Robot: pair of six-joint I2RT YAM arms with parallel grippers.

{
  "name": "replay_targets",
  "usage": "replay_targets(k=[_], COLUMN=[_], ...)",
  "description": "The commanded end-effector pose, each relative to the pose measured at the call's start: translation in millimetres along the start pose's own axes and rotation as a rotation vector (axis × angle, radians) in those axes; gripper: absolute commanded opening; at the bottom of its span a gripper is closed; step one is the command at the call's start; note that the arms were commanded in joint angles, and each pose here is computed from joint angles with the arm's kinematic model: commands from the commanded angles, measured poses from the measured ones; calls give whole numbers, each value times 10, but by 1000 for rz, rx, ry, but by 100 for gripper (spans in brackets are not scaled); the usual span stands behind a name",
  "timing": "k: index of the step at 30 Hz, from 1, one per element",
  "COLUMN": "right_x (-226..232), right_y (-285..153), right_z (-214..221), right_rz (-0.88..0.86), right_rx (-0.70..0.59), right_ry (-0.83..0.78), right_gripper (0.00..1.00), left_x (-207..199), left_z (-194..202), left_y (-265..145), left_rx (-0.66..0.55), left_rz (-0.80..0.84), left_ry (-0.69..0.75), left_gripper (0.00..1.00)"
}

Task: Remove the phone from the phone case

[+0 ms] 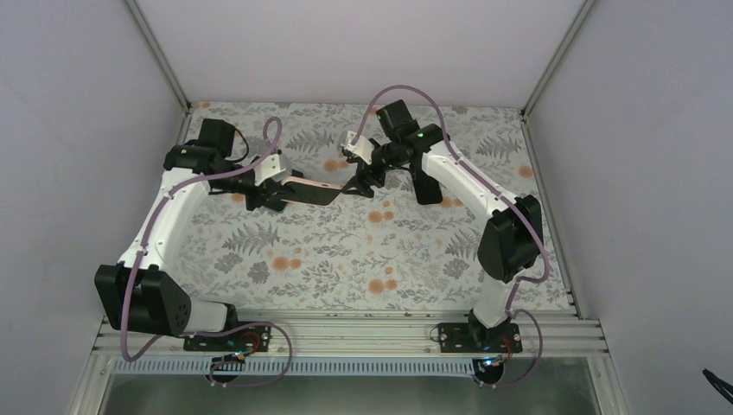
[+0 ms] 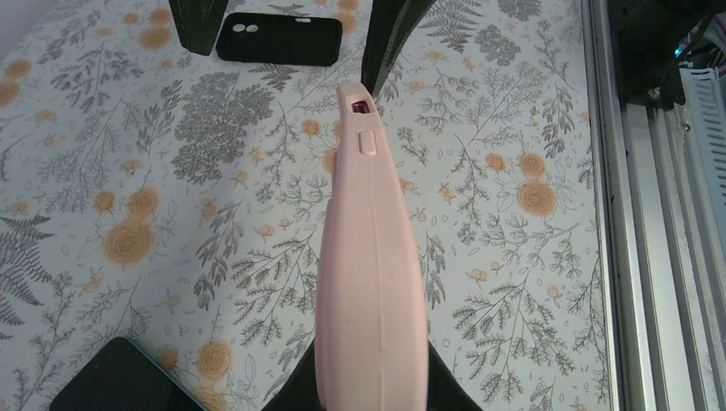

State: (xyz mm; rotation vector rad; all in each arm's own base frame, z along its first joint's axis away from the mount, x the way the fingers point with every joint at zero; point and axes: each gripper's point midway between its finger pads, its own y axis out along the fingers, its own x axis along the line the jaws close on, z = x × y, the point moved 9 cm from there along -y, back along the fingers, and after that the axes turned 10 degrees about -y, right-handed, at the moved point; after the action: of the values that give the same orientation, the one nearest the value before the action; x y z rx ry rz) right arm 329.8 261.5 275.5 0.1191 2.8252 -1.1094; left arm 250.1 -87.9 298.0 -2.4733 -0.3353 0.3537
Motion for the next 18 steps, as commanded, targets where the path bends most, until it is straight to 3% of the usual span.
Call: replay_targets(k=[1, 18], right_x=[-288, -390], right_y=[-54, -13], right_z=[-34, -27], right_rz=[135, 150], right_rx=[7, 29], right_ry=[-42, -50], right_gripper=[97, 97], left_x=[-306, -389], left_z=[-114, -157], left_y=[-25, -17], left_rx=[-79, -51], left_rz=[147, 150], left_ry=[35, 52], left_gripper=[2, 2])
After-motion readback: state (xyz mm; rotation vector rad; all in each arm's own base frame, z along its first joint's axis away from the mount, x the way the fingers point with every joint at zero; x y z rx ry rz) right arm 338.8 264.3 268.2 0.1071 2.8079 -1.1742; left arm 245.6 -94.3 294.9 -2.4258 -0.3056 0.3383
